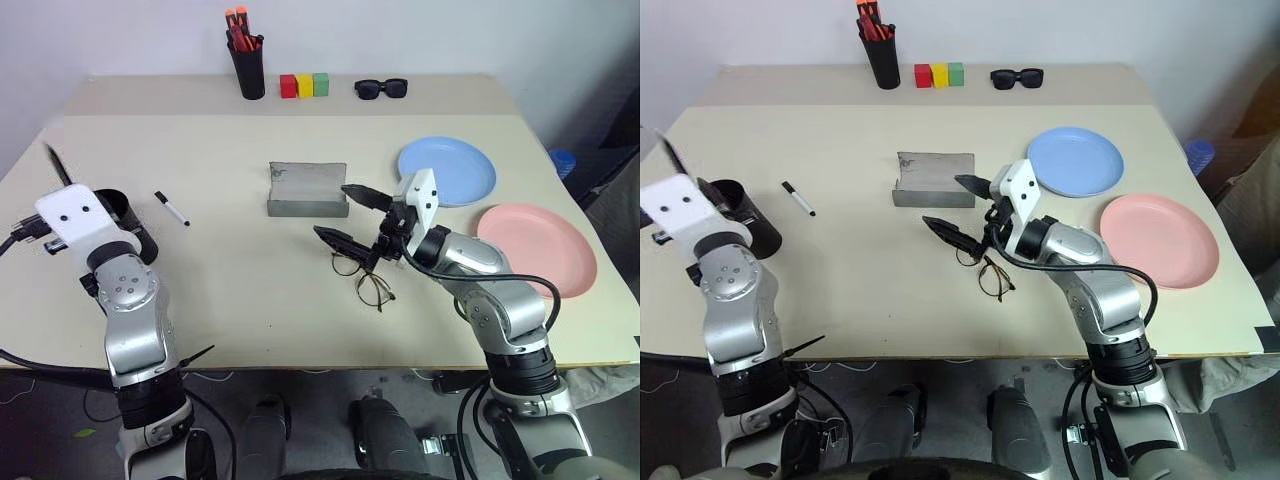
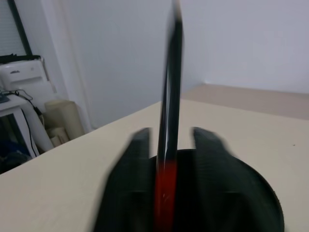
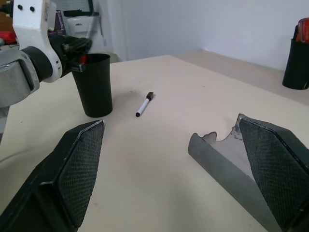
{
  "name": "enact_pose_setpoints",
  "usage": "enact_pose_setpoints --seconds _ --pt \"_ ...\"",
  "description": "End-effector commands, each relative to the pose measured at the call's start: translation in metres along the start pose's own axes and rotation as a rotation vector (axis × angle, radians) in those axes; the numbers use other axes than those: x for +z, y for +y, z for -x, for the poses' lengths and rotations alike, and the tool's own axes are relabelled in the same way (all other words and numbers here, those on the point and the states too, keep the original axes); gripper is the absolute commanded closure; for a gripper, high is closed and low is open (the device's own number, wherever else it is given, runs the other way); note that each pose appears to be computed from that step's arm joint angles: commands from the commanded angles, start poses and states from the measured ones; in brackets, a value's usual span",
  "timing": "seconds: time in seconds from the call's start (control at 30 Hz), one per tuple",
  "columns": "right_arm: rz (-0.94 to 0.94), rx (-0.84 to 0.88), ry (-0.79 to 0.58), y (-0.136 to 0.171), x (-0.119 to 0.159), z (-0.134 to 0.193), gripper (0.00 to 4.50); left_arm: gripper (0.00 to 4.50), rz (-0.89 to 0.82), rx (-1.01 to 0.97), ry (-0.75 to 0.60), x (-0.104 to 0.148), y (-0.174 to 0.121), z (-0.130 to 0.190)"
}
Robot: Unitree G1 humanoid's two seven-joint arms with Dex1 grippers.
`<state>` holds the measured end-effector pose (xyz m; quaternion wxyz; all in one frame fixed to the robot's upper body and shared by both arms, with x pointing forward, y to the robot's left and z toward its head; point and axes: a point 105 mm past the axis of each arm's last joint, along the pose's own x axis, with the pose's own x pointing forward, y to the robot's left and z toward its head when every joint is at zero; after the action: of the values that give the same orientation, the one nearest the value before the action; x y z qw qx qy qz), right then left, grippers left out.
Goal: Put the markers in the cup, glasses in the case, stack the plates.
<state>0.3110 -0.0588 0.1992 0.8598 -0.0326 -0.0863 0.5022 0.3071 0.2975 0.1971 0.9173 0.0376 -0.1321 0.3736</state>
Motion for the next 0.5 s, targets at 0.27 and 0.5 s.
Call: enact_pose_setpoints --seconds 0.27,0.5 --pt "0.039 0.022 -0.045 0.005 0.013 -0.002 0.0 0.96 0.073 -0.043 -0.136 0.039 -0.012 0.0" --pt "0.037 0.008 -0.047 0.002 0.013 -0.002 0.0 0.96 0.14 -0.382 -0.016 0.059 -0.095 0.005"
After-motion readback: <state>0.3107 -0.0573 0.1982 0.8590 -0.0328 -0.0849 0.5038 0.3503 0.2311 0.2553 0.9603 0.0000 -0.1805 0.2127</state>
